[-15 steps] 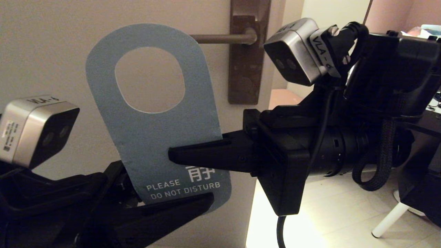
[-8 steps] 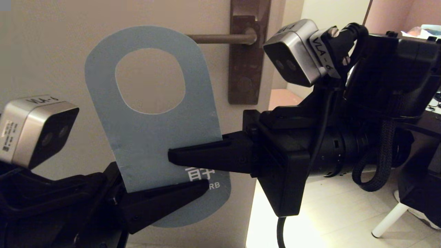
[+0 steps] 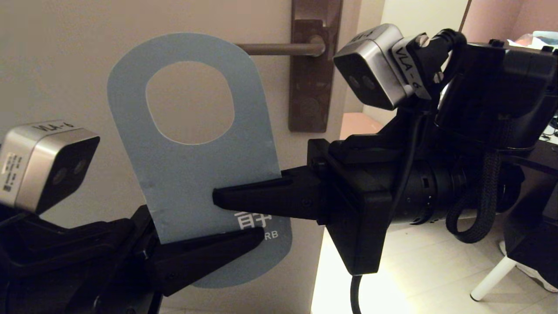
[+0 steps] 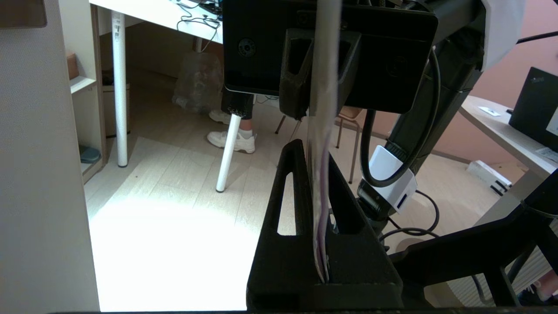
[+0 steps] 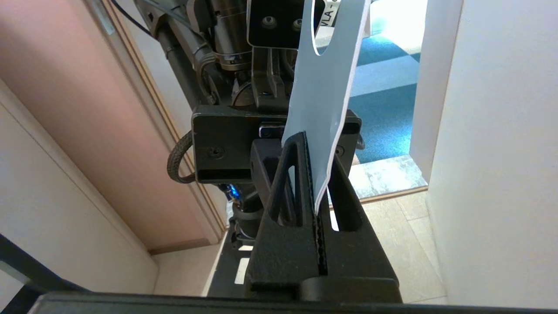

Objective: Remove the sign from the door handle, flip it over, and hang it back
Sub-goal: Hand it to the other hand

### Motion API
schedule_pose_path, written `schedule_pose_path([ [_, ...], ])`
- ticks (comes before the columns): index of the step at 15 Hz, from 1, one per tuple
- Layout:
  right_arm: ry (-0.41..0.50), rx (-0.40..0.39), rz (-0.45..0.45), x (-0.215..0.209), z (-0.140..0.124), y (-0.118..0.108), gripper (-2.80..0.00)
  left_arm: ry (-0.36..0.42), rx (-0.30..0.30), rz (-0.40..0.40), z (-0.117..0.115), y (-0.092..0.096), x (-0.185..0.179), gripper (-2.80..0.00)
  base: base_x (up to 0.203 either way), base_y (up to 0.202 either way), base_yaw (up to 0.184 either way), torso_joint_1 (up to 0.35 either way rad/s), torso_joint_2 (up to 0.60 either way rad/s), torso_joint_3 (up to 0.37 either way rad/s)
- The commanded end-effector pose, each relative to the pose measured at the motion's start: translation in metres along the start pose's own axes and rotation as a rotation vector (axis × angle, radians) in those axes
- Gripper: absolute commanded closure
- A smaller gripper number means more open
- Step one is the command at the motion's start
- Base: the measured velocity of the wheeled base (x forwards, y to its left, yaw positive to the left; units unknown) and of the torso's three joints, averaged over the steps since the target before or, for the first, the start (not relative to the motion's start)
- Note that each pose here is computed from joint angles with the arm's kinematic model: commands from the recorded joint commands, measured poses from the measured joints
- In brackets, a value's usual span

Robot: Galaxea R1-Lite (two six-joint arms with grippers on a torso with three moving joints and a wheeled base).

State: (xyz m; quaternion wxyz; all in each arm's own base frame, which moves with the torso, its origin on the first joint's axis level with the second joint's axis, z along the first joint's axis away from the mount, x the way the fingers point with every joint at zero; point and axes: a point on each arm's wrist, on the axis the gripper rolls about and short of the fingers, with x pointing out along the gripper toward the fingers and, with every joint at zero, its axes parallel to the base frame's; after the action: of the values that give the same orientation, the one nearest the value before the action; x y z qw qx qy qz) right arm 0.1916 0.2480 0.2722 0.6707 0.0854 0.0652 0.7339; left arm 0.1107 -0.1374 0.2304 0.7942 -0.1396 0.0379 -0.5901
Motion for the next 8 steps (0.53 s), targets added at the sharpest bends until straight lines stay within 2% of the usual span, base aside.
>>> schedule_pose_path([
  [1,-0.002,-0.002,0.004,-0.0001,0.0004,0.0004,0.00,-0.006,0.001,-0.003,0.0010,-0.0004,-0.0005,0.00,0.000,0.000,0.000,0.000,0.00,0.000],
  [2,-0.003,-0.003,0.003,-0.0004,0.0008,0.0008,0.00,-0.006,0.001,-0.005,0.0009,-0.0006,-0.0004,0.00,0.000,0.000,0.000,0.000,0.00,0.000],
  [3,-0.002,-0.002,0.003,-0.0004,0.0007,0.0008,-2.80,-0.006,0.001,-0.003,0.0010,-0.0004,-0.0005,0.00,0.000,0.000,0.000,0.000,0.00,0.000],
  [8,-0.004,0.000,0.000,-0.0001,0.0010,-0.0003,-2.80,-0.006,0.003,-0.003,0.0010,-0.0004,-0.0005,0.00,0.000,0.000,0.000,0.000,0.00,0.000],
])
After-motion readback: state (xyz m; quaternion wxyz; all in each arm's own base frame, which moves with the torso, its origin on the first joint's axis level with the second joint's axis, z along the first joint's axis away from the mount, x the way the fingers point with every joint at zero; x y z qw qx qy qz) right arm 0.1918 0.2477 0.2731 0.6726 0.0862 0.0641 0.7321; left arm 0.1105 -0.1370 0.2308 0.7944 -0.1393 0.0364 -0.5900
